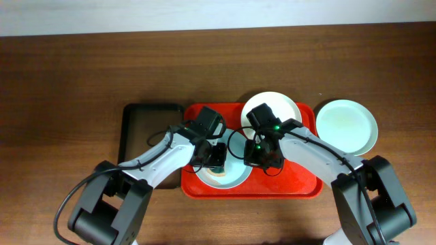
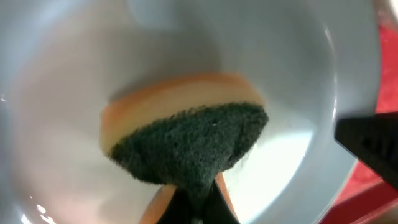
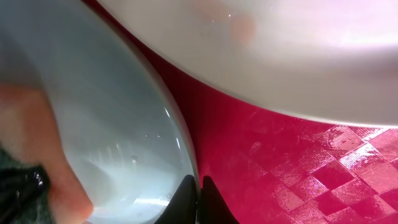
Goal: Clean dirty plates on tray and stack at the side
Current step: 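Scrub the pale blue plate surface with the sponge in the left gripper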
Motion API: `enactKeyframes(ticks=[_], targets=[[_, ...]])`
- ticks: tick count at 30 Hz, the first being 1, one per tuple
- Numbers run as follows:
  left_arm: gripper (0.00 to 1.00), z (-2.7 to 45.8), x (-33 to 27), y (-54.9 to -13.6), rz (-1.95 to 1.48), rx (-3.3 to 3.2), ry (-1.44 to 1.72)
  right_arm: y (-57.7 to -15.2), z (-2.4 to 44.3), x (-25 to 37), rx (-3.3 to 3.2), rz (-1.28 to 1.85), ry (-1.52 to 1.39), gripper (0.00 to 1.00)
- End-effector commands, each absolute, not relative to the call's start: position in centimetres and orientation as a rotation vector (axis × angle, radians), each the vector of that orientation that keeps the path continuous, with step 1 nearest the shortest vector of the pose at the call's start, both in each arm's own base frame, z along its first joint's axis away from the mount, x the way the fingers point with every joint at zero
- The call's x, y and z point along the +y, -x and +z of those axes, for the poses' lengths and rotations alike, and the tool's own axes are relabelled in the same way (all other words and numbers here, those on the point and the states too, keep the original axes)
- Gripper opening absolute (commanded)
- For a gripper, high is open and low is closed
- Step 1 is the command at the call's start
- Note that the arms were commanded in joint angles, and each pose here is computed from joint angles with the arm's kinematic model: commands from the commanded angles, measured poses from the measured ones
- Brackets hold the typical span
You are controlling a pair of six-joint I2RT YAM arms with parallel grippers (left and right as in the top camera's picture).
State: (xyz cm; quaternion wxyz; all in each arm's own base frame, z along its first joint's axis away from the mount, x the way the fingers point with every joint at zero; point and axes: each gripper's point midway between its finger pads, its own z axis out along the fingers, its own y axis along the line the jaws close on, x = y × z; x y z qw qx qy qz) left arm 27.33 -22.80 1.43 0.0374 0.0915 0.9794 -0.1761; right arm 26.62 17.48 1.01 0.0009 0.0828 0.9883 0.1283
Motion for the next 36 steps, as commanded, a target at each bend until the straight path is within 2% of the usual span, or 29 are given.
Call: enactKeyframes(ticks=[1,4,7,18,20,24,26,28,32,34,36], targets=[[0.00,5.3,-23.0,-29.4,-0.633,2.949,-0.284,-26.5,0.9,17.7,3.107,0.416,-0.247,0.05],[0.00,8.5,-20.8,-31.2,-0.535,2.859,-0.228,-26.5,0.9,17.7,3.108,0.416,-0.247,0.05],[0.00,8.8,-19.9,-31.5,-0.455,2.844,-0.214,-26.5,0.9,17.7,3.107,0.416,-0.247,0.05],[0.00,-0.5,-19.4,-28.1,-0.257,3.130,-0.211,-26.5,0.9,17.7,3.107,0.416,-0.246,0.05],[0.00,-1.2,-20.7,-26.7,-0.385,3.199,-0.226,-26.5,0.9,17.7,3.107,0.416,-0.246,0.05],[0.00,0.5,-24.2,-25.1,-0.776,3.186,-0.376,-26.5,0.9,17.7,3.107,0.416,-0.246,0.05],[0.00,2.2,-25.6,-25.3,-0.930,3.137,-0.408,-26.5,0.9,17.7,3.107,0.416,-0.246,0.05],[0.00,3.8,-25.9,-26.5,-0.941,3.080,-0.412,-26.5,0.9,17.7,3.107,0.416,-0.246,0.05],[0.00,7.0,-23.8,-29.5,-0.749,2.954,-0.379,-26.5,0.9,17.7,3.108,0.416,-0.246,0.05],[0.00,7.3,-20.5,-31.0,-0.445,2.923,-0.314,-26.5,0.9,17.7,3.107,0.416,-0.247,0.05],[0.00,6.9,-19.1,-31.1,-0.318,2.932,-0.294,-26.5,0.9,17.7,3.108,0.416,-0.247,0.05]])
